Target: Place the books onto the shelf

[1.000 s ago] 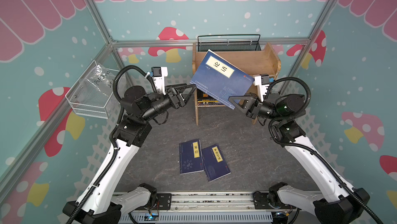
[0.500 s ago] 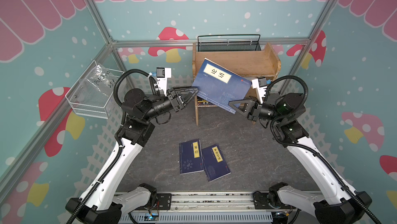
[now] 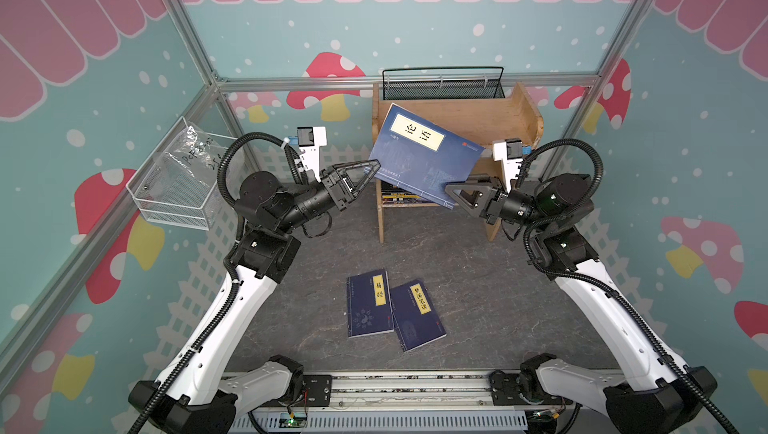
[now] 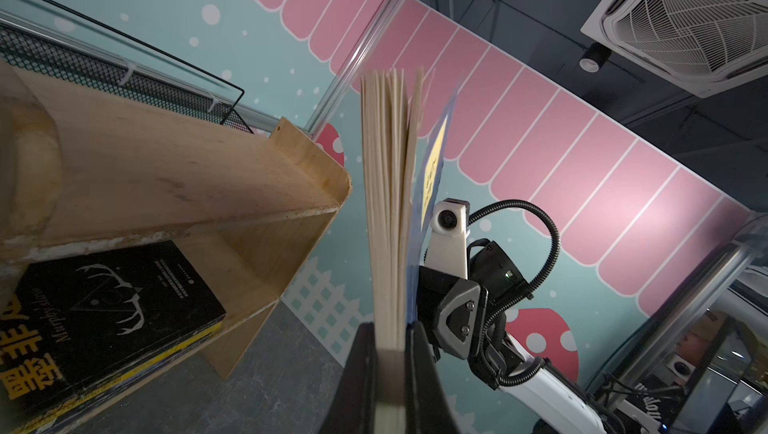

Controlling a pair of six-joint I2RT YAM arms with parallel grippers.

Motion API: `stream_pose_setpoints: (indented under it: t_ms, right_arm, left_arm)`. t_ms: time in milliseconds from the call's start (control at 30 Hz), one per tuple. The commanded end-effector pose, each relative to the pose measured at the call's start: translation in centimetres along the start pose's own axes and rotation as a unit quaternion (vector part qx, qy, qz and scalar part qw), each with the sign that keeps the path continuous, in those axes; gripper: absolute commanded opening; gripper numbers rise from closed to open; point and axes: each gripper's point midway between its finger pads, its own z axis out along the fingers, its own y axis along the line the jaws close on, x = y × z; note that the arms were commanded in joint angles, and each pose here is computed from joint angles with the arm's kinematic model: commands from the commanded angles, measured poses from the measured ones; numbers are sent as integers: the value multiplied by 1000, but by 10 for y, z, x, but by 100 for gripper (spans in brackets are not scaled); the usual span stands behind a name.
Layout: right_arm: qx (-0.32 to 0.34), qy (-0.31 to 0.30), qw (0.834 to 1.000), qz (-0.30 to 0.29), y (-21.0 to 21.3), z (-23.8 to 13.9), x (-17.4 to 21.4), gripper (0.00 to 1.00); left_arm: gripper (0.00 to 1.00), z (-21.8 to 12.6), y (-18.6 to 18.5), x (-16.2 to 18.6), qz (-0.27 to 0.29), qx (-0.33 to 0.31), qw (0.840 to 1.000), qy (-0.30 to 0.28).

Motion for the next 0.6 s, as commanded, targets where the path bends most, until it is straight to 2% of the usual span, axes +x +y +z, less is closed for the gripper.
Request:
stream_pose_setpoints:
  t_ms: [0,67,167,300,567]
  right_arm:
    - [105,-94,986,-85,-11,-18,-44,63]
    - [184,-132,969,-102,-30,-35,-55,68]
    - [248,-166,945,-136,-41,-53,-66,70]
    - [272,-168,930,-179,-46,-55,-76,70]
    - [292,-136,913,-251,-72,-33,-83,69]
  left_arm:
    - [0,4,1,-44,-16,-8,995,-100]
    - [0,8,11,-58,-28,-20,990,-135]
    - [0,20,28,-75,-51,-33,984,-165]
    - [0,46,44,-88,-89,-26,980,-174]
    - [0,74,84,-77,-117,-99,977,-148]
